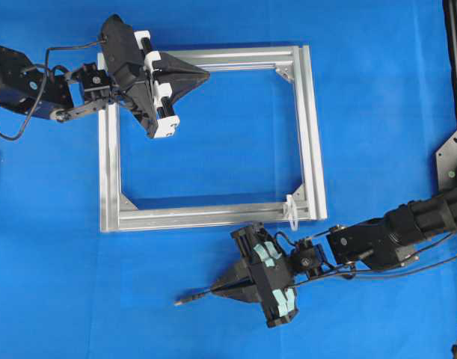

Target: Insert the wire through the string loop located on the right side.

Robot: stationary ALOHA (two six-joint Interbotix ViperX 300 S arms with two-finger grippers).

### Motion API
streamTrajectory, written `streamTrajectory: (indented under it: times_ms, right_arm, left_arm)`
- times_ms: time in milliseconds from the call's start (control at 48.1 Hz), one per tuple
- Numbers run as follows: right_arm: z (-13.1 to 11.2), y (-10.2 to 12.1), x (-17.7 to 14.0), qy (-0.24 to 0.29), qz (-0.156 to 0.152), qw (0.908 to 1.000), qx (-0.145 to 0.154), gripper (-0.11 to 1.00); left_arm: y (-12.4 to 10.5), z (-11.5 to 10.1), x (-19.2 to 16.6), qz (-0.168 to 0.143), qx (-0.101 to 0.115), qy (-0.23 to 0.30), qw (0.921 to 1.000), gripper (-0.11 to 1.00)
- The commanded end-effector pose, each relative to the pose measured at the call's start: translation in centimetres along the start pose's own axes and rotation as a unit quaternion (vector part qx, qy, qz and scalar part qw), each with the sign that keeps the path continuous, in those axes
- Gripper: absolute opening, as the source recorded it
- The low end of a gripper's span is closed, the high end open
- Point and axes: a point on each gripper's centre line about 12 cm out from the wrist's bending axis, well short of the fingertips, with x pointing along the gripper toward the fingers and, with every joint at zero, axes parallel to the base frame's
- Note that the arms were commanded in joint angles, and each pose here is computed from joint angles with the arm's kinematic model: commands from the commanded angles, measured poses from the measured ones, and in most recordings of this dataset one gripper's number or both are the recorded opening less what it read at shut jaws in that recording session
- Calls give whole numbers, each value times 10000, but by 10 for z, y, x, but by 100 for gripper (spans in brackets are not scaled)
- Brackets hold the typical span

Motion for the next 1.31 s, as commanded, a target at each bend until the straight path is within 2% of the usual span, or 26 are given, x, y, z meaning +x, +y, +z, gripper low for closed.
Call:
streamTrajectory:
  times_ms: [0, 457, 1039, 1288]
  right_arm:
    - [11, 2, -1, -136, 25, 9999, -3, -3]
    - [14, 3, -2, -151, 23, 9999, 20, -3]
    - [74, 9, -36, -148, 67, 9998, -77, -3]
    - [71, 9, -37, -86, 66, 9999, -85, -3]
  left_arm:
    - [-1, 14, -2, -28, 2, -229, 9997, 0]
    - [-1, 14, -2, -28, -6, -229, 9997, 0]
    - [-2, 15, -2, -29, -15, -221, 9997, 0]
    - [-1, 14, -2, -29, -37, -214, 9998, 0]
